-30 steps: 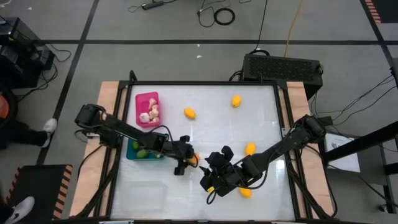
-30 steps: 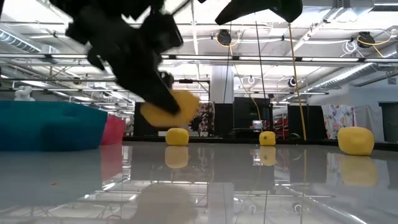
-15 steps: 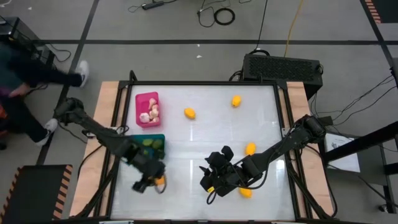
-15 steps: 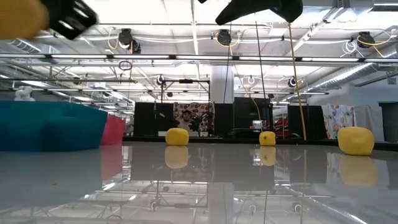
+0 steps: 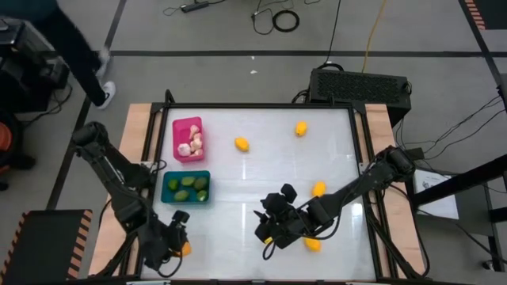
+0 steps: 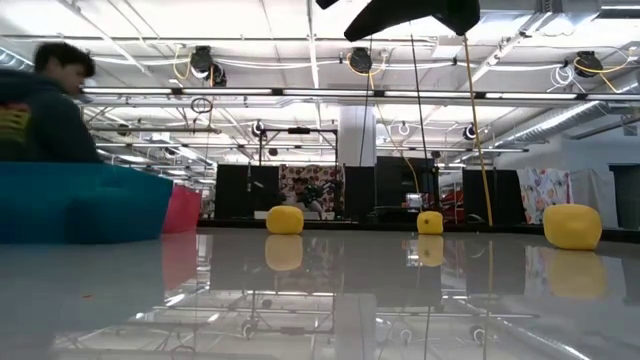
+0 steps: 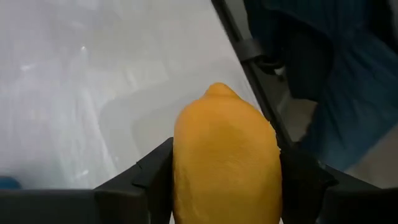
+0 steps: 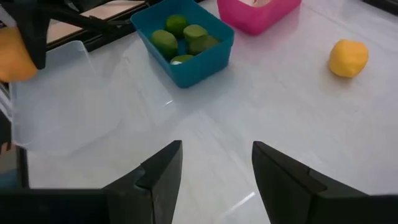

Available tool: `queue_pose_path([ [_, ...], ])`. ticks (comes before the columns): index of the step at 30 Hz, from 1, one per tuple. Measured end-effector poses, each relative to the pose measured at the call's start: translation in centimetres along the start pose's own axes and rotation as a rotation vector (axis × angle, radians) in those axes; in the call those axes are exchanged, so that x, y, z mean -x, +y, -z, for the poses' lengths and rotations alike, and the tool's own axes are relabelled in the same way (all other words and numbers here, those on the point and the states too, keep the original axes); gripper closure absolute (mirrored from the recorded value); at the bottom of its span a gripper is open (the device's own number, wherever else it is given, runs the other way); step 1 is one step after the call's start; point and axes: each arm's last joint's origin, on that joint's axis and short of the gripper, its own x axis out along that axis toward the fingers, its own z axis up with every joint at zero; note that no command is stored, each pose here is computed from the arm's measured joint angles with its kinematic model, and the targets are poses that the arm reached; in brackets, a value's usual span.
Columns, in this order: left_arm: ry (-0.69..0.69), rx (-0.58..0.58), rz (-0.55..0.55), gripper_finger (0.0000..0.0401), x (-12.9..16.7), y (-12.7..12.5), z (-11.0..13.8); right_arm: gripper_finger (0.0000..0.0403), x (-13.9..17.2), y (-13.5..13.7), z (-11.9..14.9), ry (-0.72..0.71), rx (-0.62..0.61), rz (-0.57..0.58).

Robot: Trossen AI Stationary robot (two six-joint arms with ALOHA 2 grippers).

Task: Sort produce into baskets
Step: Put the yellow lime into the transparent bin

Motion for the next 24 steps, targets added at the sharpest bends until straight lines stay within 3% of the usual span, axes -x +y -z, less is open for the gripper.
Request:
queue_pose_path([
  [8,0.086,0.095,-0.074,0.0188,-3.0,-0.5,1.9,0.0216,-0.7,-0.6,-0.7,-0.005,0.019,0.023],
  [16,0.134,0.181,-0.128,0.0184,-5.2,-0.6,2.3,0.0216,-1.4,-1.2,-1.4,-0.01,0.024,0.045],
  [24,0.186,0.183,-0.156,0.0119,-6.8,-0.3,2.6,0.0216,-1.6,-1.4,-1.6,-0.008,0.022,0.05],
])
